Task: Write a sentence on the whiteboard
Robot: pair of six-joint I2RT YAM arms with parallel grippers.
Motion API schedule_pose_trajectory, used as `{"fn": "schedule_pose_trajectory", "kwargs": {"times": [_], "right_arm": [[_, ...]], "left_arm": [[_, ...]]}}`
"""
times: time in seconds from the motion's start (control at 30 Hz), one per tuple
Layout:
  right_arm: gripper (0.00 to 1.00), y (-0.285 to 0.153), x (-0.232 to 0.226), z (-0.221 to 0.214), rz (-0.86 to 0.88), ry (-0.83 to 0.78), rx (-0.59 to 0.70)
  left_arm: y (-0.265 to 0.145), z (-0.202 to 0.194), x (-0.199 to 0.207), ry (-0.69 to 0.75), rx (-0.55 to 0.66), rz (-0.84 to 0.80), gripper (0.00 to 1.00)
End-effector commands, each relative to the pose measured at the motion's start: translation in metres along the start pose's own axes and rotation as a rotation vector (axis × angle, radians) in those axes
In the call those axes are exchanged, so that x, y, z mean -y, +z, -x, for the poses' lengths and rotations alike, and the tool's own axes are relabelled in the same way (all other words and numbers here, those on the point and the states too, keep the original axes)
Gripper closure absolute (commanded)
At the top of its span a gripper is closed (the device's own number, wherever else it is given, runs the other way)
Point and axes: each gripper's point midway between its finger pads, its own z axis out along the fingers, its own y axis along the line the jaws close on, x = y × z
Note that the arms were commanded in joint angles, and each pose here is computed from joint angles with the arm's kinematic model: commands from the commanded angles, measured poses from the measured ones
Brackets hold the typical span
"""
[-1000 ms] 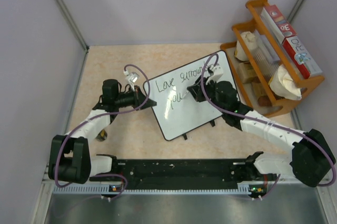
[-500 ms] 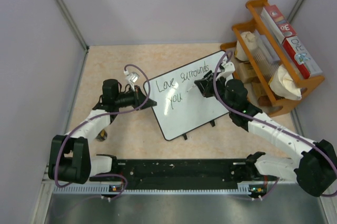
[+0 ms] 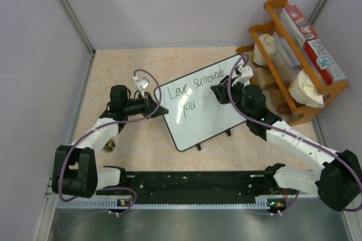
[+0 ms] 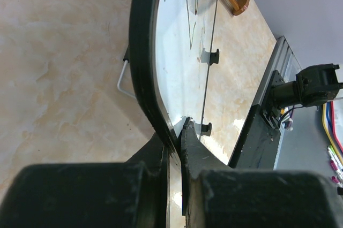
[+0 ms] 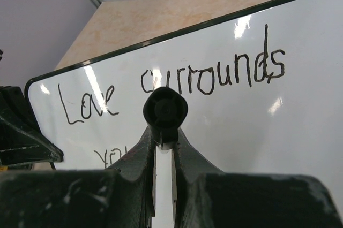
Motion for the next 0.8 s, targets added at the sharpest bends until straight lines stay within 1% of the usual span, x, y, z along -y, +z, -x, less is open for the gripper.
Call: {"fn": "schedule_pose_trajectory", "kwargs": {"times": [0.0,0.3,0.77], "right_arm": [[1.00,0.007,0.000,0.012,-0.004,-0.014,0.039],[1.00,0.017,0.005,0.001,-0.018,-0.012,0.012],[1.00,0.006,0.017,-0.031,-0.037,-0.020,-0.054]], "left_arm": [[0.003,-0.021,-0.037,0.203,-0.054,0.132,1.00],[0.004,-0.021,-0.037,0.203,-0.059,0.130,1.00],[0.004,-0.022,-0.037,0.205,-0.059,0.130,1.00]]}}
